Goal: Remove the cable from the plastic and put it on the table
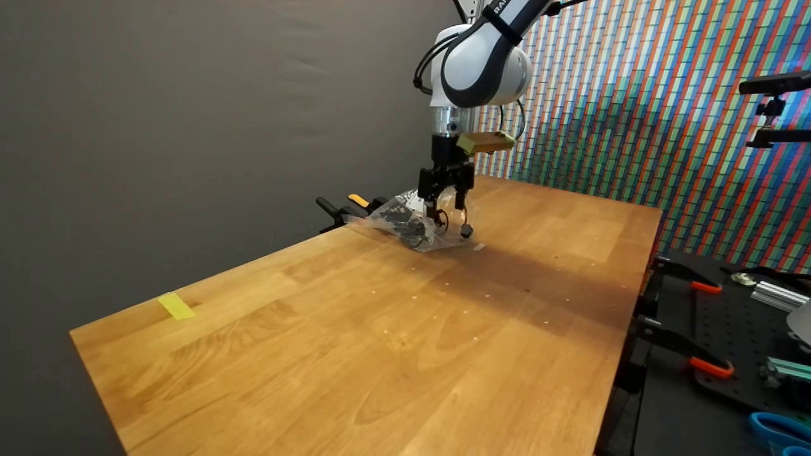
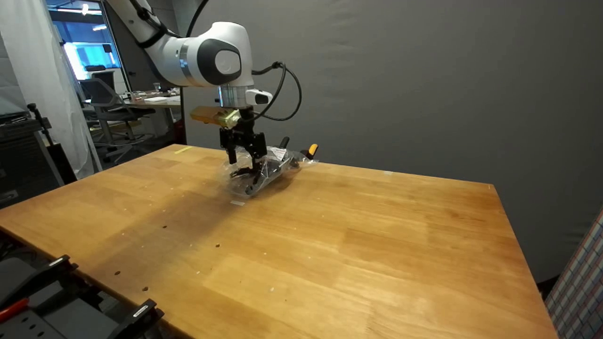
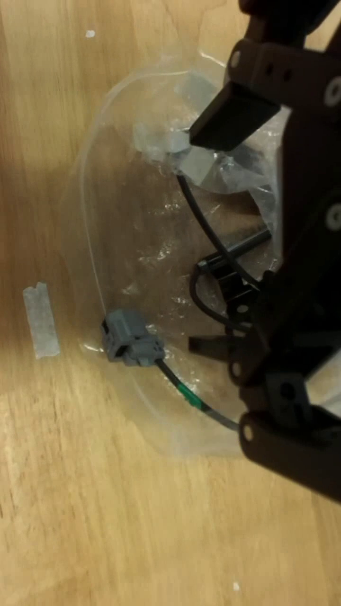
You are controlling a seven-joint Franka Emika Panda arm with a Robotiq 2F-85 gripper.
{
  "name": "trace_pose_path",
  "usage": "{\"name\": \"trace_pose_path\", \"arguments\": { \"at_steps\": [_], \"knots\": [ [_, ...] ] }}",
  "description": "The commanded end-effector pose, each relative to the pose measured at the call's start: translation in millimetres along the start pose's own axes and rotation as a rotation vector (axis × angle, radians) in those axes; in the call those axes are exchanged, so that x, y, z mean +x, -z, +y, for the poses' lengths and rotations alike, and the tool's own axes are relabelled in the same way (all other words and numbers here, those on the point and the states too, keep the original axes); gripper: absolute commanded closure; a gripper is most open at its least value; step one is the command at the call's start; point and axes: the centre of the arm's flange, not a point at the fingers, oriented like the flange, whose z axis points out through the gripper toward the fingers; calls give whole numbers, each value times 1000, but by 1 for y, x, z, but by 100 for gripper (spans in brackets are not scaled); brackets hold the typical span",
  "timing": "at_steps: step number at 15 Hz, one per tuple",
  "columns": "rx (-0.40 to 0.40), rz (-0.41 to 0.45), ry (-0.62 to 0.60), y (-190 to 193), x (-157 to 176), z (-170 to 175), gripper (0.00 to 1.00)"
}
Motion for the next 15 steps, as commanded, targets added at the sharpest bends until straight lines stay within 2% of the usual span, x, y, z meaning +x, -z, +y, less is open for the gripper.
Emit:
{"name": "trace_pose_path", "arguments": {
  "at_steps": [1,4,9,15],
  "knots": [
    [11,-18,-26,-7,-6,24,0],
    [-25,-31,-48,-11,-15,37,0],
    [-26,-23,-91,-28,-22,52,0],
    [-34,98,-161,-19,-4,64,0]
  ]
}}
